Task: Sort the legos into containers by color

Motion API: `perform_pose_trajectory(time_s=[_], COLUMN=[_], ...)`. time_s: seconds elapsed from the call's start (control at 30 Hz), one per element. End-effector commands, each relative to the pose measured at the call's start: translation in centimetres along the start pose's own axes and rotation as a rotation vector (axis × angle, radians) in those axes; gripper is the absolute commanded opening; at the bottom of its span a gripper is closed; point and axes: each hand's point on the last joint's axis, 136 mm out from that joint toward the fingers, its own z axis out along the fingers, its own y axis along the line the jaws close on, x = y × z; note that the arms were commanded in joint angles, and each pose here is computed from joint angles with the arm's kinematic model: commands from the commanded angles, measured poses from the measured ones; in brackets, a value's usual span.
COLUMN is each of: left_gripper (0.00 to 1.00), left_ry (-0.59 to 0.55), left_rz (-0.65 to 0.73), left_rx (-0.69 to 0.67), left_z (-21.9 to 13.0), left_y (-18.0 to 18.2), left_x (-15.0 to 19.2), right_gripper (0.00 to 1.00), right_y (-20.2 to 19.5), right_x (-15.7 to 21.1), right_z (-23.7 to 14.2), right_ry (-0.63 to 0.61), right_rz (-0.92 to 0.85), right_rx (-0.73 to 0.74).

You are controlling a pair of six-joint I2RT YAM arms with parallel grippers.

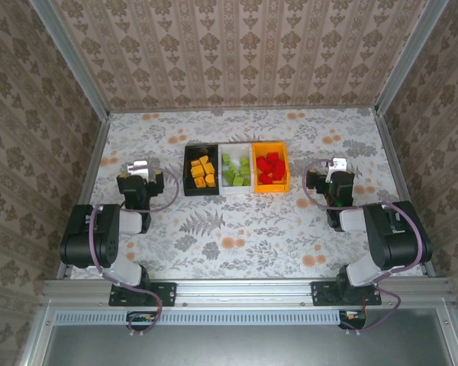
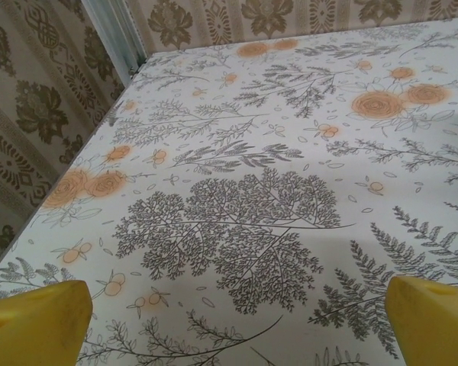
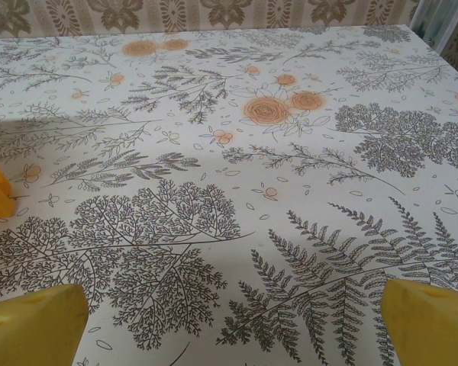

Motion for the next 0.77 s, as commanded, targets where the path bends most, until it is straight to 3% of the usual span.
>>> perform_pose_trajectory(time_s=[0.0,0.73], left_gripper=[1.00,1.00], left_ry=[-0.013,-0.010], left_rz=[-0.030,-0.019], left_rx=[-0.026,0.018], left_z=[0.18,0.30], left_y=[0.59,-0.10], left_x=[-0.83,-0.86], right_gripper=[1.00,1.00], right_y=[0.50,0.47], right_x=[-1.71,-1.69], right_z=[0.04,0.06], right_ry=[-0.053,-0.051], right_rz=[0.003,0.003], right_rx=[-0.018,-0.017])
